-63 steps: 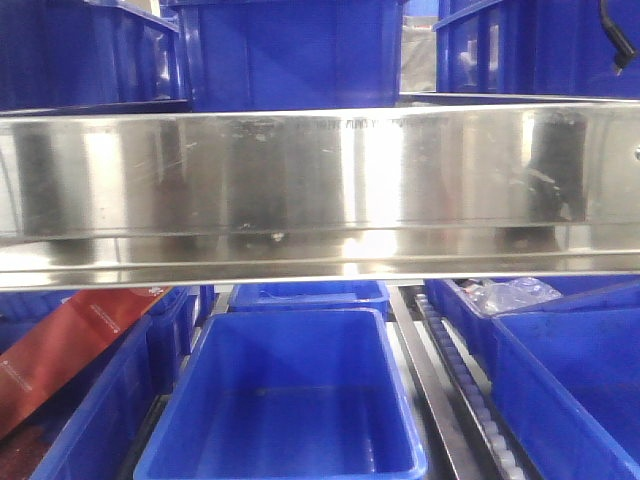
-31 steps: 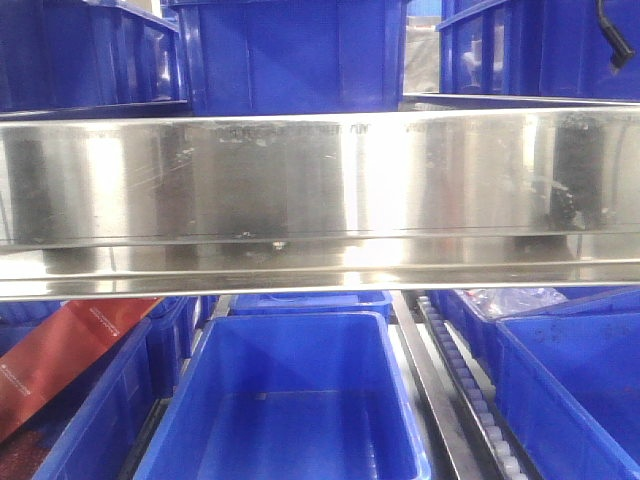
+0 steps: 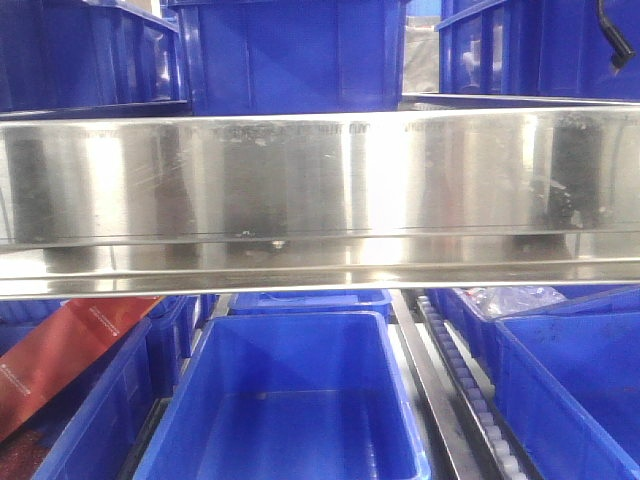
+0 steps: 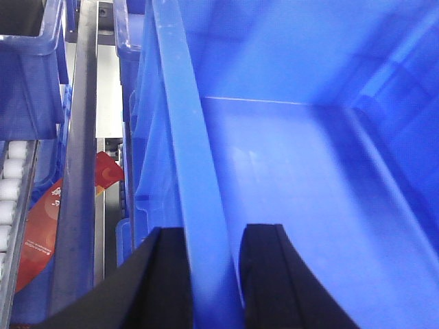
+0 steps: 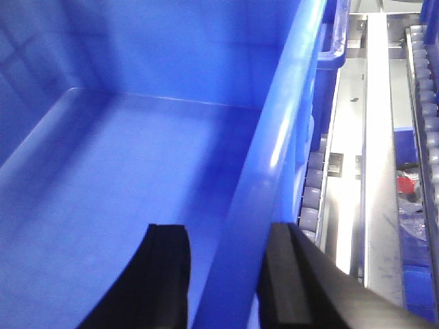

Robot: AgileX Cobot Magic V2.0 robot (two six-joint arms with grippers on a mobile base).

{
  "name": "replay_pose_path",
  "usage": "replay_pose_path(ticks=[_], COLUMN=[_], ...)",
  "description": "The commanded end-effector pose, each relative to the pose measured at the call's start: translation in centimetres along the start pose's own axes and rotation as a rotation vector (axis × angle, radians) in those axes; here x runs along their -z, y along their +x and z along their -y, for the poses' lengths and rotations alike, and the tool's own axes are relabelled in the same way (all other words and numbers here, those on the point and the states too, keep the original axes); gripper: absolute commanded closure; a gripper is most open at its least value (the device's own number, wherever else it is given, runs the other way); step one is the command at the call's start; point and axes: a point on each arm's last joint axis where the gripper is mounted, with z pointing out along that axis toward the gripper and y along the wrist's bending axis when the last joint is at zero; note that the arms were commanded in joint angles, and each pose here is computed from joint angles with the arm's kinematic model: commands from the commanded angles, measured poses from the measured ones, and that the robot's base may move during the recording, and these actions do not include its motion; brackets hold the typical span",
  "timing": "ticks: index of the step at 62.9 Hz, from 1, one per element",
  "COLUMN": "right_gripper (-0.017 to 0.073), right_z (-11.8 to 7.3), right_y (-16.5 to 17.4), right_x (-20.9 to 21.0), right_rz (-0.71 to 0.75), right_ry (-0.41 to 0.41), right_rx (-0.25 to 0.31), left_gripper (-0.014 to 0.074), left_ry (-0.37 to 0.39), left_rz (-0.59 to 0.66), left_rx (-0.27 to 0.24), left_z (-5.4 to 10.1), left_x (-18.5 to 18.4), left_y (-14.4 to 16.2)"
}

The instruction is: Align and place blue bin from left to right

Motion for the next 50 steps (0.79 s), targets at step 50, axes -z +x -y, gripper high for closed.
replay_pose_path(ticks=[50], right_gripper=[0.0712], right_z=[-0.53], right_y=[-1.88], right_x=[1.26], right_rz=[0.186], right_ry=[-0.041], right_rx=[-0.013], left_gripper=[0.0704], left_ry=[0.116], left_rz=[0.126], left_rx=[0.006], left_z=[1.51], left_x=[1.34], left_y=[-1.20])
